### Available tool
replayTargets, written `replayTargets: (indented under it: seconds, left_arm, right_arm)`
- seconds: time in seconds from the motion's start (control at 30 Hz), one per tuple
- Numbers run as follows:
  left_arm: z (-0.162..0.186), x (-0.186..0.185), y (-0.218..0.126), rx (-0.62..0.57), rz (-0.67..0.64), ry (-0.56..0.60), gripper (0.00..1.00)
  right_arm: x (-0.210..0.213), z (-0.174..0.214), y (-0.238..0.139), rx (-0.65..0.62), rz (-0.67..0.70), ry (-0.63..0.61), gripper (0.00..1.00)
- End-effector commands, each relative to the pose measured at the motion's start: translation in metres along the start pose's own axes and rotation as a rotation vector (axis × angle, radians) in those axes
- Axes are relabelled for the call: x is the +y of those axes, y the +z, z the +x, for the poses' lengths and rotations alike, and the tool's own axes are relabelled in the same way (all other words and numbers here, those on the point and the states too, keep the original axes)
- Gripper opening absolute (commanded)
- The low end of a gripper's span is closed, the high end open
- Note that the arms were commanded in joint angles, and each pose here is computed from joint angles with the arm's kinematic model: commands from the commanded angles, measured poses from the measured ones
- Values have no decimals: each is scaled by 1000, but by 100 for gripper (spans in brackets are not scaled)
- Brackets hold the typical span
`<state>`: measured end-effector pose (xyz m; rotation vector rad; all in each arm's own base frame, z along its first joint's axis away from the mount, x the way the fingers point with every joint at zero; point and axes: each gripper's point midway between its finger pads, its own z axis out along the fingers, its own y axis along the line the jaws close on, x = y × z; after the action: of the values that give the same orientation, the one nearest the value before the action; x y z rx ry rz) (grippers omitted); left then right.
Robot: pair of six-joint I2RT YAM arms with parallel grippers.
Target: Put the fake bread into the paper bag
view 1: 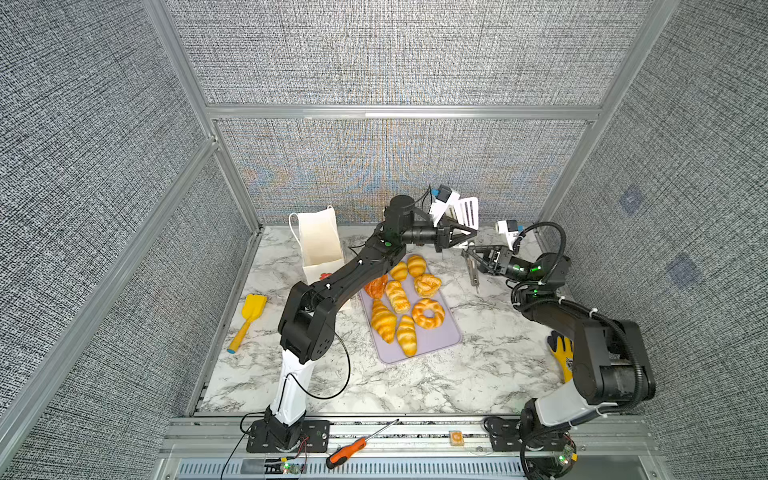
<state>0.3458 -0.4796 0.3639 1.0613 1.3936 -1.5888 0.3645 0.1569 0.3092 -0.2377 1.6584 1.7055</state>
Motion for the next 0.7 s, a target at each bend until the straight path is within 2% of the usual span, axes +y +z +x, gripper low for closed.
replayTargets:
  seconds: [0.0,0.37,0.67]
  left_arm:
    - [-3,-7,3,-24,26,16,2]
    - [-8,-31,3,-74,93,16,2]
    - [-2,-30,2,-98,109,-19,2]
  right_arm:
    - [1,-2,4,7,11,-53,97]
    - [6,-8,7,0,12,-65,89]
    - [6,-9,7,6,38,-79,81]
